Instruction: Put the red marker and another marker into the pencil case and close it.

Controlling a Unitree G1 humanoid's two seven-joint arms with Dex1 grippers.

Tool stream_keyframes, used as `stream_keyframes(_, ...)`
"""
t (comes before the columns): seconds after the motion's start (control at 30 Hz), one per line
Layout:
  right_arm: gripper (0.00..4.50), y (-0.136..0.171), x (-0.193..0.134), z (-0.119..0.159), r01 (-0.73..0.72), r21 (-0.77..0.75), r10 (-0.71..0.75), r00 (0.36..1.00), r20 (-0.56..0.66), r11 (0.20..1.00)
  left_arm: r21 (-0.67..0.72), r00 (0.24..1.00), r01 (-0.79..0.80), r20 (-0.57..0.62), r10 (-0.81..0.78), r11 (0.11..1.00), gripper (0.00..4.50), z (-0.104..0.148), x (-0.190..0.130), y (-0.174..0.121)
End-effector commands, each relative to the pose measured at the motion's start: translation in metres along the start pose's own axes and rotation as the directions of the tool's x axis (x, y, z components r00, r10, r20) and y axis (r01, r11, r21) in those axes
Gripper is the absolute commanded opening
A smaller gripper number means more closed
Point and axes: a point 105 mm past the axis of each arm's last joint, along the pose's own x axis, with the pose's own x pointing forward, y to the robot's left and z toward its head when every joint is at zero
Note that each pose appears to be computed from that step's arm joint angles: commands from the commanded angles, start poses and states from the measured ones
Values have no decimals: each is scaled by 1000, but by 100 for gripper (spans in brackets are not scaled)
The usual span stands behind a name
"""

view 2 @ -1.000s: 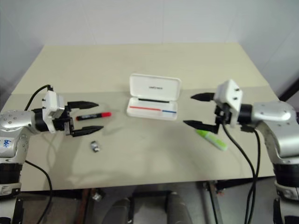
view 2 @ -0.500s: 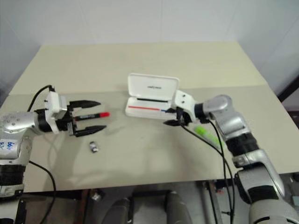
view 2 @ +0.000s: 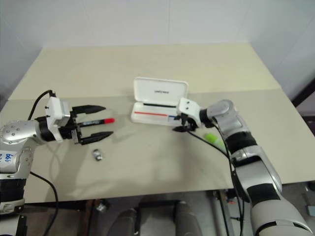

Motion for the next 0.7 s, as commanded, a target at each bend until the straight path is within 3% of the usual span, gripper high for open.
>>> stream_keyframes(0.03, 248, -3, 6, 7, -6, -47, 5, 1000, -15, 999, 44, 999, -24, 40, 23, 999, 450, 17, -4, 3)
stream_keyframes(0.1, 248, -4, 9, 2, -7, -50, 5, 999, -43, 999, 44, 998, -29, 49, 26, 999, 450, 20, -3, 4)
stream_keyframes(0.37, 2, -14, 10, 6, 25, -65, -29, 998, -62, 998, 43, 998, -17, 60, 15, 999, 450, 23, -1, 6)
stream_keyframes(0.47, 2, -14, 6, 11, 11, -80, -13, 1000, -23, 997, 29, 998, 15, 57, -16, 999, 450, 21, 0, 3)
stream_keyframes(0.7, 2, 23, -14, 23, -170, -227, 189, 980, 61, 959, -20, 994, 109, 8, -108, 994, 450, 8, -10, -3)
